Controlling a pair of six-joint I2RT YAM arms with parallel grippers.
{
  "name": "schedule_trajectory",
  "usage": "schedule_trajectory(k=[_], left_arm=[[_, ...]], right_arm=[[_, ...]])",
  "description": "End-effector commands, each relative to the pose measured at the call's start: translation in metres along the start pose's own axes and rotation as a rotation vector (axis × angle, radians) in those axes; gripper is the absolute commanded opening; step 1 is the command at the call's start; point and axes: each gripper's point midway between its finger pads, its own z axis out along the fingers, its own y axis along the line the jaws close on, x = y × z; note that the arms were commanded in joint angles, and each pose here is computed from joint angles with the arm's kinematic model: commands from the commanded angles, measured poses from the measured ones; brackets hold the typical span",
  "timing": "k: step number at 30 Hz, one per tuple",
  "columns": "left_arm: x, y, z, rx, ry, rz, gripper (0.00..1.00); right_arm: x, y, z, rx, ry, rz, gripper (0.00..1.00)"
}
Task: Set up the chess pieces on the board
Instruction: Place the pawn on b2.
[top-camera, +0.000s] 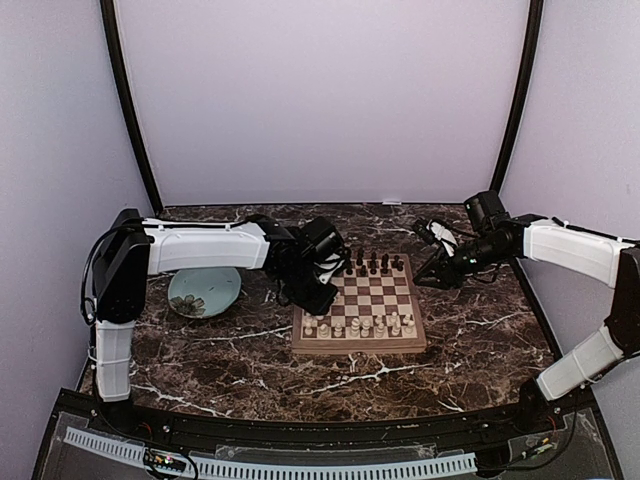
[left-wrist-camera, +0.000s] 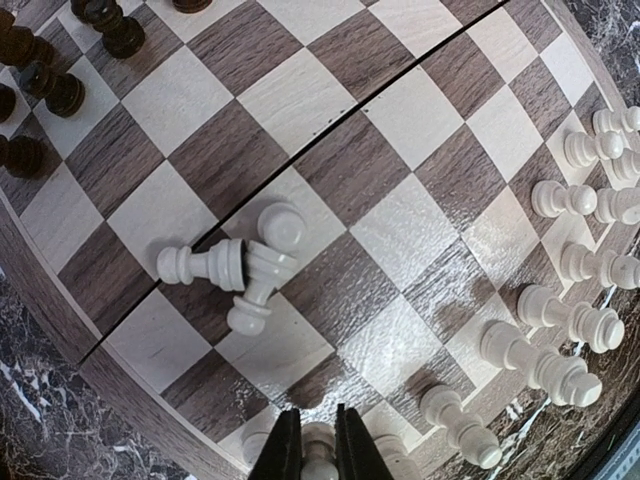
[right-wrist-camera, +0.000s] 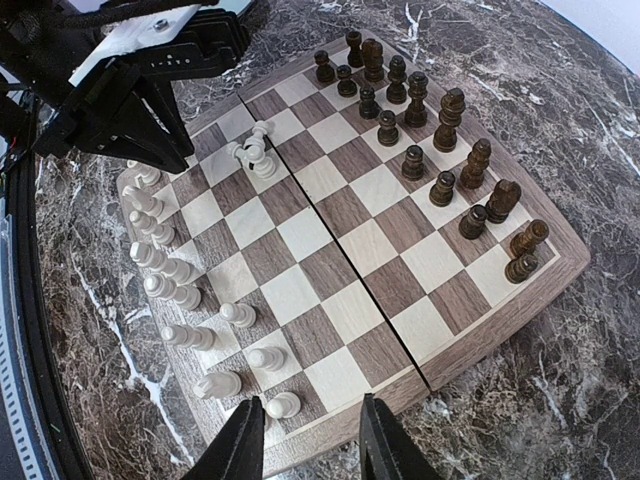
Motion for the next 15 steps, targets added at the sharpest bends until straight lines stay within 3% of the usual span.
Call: schedule_trajectory(k=[1, 15], left_arm=[[-0.009, -0.005, -0.015, 0.023, -0.047, 0.003, 0.08], [-0.001, -0.015, 0.0, 0.08, 0.003, 0.023, 0.09]], right_arm=[[0.0, -0.002, 0.0, 0.004, -0.006, -0.003, 0.35], [0.0, -0.003, 0.001, 0.001, -0.002, -0.004, 0.35]])
